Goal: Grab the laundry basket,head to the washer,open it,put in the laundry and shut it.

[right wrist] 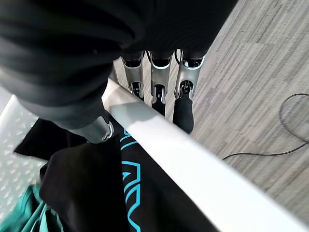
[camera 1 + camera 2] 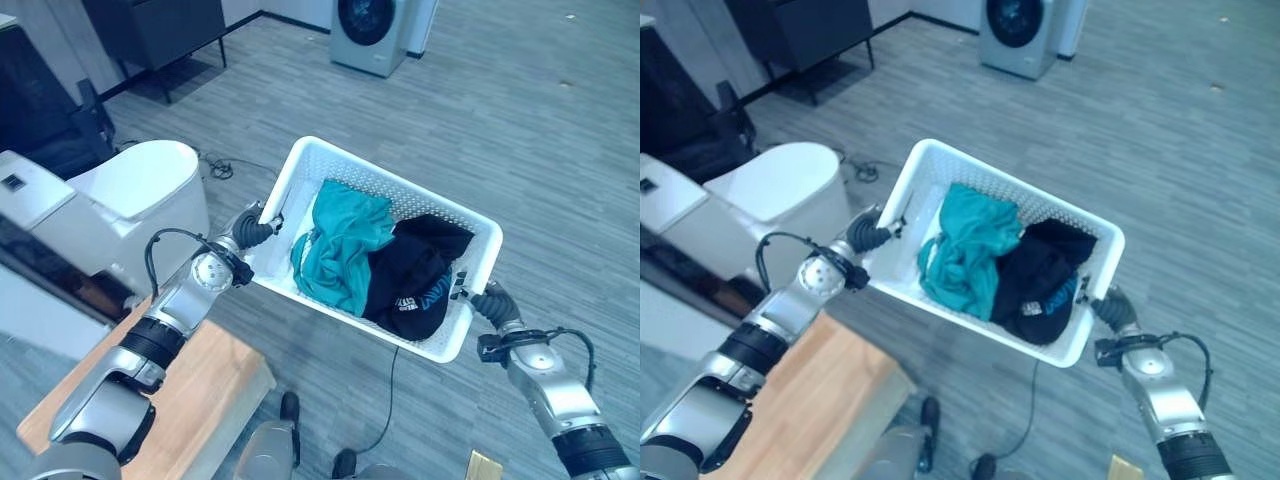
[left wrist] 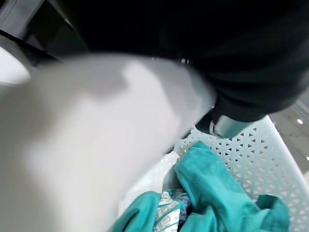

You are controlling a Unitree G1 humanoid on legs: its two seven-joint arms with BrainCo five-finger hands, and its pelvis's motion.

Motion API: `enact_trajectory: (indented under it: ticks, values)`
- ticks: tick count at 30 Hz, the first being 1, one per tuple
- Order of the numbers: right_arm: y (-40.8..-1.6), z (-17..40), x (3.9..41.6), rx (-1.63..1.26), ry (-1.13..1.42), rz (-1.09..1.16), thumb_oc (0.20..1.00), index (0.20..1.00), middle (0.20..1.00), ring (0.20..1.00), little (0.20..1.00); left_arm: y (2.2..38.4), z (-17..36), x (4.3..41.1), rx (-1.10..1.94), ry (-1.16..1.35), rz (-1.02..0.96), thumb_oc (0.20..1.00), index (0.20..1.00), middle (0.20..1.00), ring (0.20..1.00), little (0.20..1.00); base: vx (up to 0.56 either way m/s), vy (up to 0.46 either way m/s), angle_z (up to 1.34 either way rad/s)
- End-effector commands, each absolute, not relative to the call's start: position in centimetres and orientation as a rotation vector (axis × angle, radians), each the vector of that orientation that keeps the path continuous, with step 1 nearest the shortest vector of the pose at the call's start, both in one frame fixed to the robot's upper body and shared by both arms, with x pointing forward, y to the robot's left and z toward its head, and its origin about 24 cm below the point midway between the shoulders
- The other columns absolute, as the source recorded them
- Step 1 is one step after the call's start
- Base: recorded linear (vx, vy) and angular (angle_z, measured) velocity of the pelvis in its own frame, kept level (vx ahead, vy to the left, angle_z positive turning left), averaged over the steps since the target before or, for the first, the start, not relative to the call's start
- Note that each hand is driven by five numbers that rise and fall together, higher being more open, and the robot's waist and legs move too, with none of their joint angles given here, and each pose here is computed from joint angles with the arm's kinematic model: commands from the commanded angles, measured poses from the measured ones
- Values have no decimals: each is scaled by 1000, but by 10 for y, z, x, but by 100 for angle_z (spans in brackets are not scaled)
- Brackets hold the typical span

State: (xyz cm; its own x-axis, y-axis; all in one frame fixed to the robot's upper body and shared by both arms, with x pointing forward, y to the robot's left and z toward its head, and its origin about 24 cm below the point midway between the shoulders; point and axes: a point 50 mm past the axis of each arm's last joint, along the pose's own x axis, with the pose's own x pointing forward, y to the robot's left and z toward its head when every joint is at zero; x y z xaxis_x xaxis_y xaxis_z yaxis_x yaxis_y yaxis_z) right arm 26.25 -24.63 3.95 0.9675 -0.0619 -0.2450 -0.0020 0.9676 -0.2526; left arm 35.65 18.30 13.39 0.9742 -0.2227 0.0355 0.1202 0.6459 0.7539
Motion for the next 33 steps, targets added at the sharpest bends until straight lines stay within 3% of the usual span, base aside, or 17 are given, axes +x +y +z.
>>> enact_trajectory:
  ticks: [1, 17, 26, 33]
  values:
    - [-204, 122, 298, -257, -160, 142, 200, 200, 200, 200, 200, 119, 194, 357, 721, -462, -319, 200, 200, 200, 200, 200, 469, 186, 20]
    - [-235, 135, 299, -296, -179, 24, 200, 200, 200, 200, 200, 102, 174, 365, 711, -394, -352, 200, 200, 200, 200, 200, 427, -87, 63]
    - [-234, 139, 300, -260, -176, 47, 200, 200, 200, 200, 200, 115, 175, 365, 733, -356, -358, 200, 200, 200, 200, 200, 483, -327, 6]
    - [-241, 135, 293, -244, -162, 10, 200, 200, 200, 200, 200, 98, 186, 370, 708, -379, -382, 200, 200, 200, 200, 200, 335, -164, -7]
